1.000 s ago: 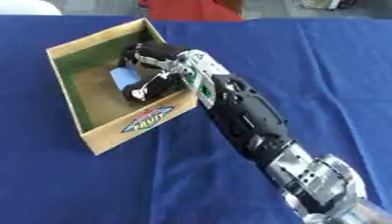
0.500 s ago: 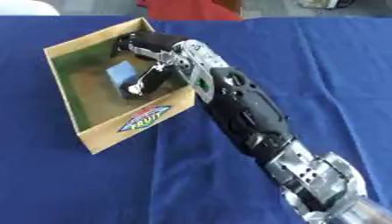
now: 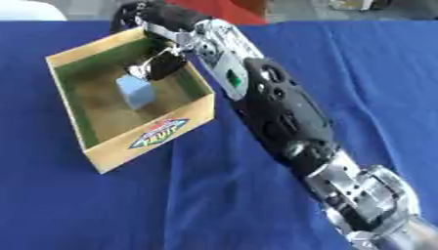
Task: Pick up objects on the table and place them in the box.
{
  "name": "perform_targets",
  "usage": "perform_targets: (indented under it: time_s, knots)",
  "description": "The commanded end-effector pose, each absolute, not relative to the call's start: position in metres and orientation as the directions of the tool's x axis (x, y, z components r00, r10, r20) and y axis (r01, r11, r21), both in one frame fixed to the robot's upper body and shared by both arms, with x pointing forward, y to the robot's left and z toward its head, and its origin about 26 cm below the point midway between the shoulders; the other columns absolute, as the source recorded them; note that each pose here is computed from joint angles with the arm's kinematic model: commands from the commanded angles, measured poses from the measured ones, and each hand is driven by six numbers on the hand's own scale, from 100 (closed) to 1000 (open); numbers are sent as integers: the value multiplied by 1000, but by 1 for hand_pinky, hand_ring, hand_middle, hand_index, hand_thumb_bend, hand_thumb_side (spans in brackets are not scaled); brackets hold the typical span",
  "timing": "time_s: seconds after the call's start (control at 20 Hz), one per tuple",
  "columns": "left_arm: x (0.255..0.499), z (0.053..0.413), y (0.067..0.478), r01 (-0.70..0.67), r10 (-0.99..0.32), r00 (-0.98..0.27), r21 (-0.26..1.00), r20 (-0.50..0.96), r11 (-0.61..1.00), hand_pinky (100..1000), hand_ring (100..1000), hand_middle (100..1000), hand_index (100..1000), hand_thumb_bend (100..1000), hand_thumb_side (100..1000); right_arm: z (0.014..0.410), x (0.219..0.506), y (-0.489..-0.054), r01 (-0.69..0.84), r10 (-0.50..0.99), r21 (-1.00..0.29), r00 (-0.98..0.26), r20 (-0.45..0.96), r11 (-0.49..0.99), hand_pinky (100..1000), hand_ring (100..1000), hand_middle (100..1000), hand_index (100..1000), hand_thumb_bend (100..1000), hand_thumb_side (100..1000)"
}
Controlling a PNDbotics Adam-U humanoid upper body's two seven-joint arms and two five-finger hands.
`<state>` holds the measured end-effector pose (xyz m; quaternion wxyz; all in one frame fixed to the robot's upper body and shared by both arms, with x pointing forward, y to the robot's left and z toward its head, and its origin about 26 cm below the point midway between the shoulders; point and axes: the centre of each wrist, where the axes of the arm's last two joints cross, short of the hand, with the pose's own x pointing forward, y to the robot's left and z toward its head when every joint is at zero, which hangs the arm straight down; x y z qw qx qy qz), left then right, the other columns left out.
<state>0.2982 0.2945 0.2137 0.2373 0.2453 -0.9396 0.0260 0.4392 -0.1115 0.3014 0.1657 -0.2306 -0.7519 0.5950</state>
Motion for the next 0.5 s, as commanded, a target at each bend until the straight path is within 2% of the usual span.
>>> perform_targets:
  time_s: [0.05, 0.25, 0.5]
  knots:
    - [295, 221, 299, -487, -467, -770, 72, 434, 870, 756, 780, 684, 803, 407, 973, 338, 416, -127, 230, 539, -939, -840, -60, 254, 714, 778, 821, 816, 100, 423]
    - [295, 221, 300, -494, -474, -767, 73, 433, 866, 757, 780, 685, 803, 406, 973, 363, 379, -149, 310, 543, -899, -833, -100, 309, 724, 772, 812, 811, 100, 442]
    - [295, 220, 301, -502, -481, -763, 75, 432, 862, 757, 780, 685, 803, 407, 972, 376, 340, -177, 382, 575, -857, -808, -128, 346, 727, 767, 805, 802, 100, 476]
